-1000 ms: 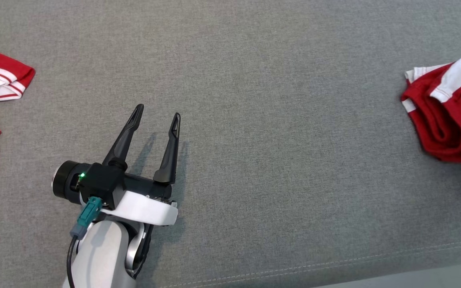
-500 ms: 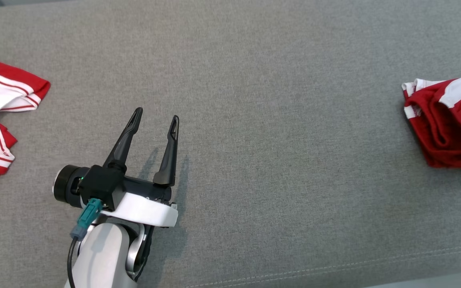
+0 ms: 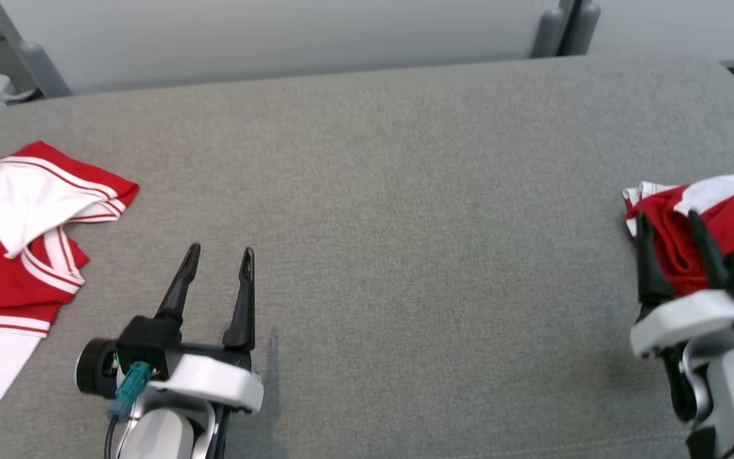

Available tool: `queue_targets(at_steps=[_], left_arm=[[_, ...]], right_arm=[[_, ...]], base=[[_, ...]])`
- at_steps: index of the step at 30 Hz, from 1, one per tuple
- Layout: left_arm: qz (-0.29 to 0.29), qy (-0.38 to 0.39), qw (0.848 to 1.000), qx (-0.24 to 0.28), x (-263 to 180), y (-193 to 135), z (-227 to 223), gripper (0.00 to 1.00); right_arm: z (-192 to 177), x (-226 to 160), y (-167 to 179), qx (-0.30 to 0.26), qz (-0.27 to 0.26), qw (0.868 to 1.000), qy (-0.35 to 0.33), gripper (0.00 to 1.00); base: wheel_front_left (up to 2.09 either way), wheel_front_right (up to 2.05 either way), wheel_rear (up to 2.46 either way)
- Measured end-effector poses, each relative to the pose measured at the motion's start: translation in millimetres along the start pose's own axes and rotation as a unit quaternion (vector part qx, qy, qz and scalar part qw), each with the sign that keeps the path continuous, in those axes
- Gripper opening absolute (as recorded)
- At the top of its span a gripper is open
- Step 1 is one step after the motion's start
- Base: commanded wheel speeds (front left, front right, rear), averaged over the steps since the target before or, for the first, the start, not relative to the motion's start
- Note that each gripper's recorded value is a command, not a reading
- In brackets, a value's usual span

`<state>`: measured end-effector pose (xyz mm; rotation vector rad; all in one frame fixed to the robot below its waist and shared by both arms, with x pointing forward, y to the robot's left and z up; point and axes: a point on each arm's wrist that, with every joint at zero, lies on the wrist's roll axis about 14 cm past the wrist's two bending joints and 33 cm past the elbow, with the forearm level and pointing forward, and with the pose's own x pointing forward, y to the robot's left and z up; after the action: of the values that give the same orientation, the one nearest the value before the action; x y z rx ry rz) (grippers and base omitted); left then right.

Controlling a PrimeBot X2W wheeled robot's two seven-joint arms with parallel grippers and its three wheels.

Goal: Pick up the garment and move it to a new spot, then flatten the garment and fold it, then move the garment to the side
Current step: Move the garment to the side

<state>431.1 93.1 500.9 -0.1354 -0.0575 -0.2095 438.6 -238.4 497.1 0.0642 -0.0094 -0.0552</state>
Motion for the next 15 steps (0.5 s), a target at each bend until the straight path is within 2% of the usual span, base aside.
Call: queue_targets(at_steps=[8, 15], left_arm=[[0.055, 0.016, 0.998, 0.013, -46.3, 30.1, -2.6, 1.00], [0.089, 0.025, 0.996, 0.019, -74.8, 48.5, -6.1, 1.00]], right_arm=[[-14.2, -38.9, 24.7, 0.011, 0.031, 0.999, 0.017, 1.00], [-5.1, -52.6, 29.1, 0.021, 0.032, 0.999, -0.001, 1.00]], base=[[0.00, 0.00, 0.00], [0.00, 0.00, 0.00]])
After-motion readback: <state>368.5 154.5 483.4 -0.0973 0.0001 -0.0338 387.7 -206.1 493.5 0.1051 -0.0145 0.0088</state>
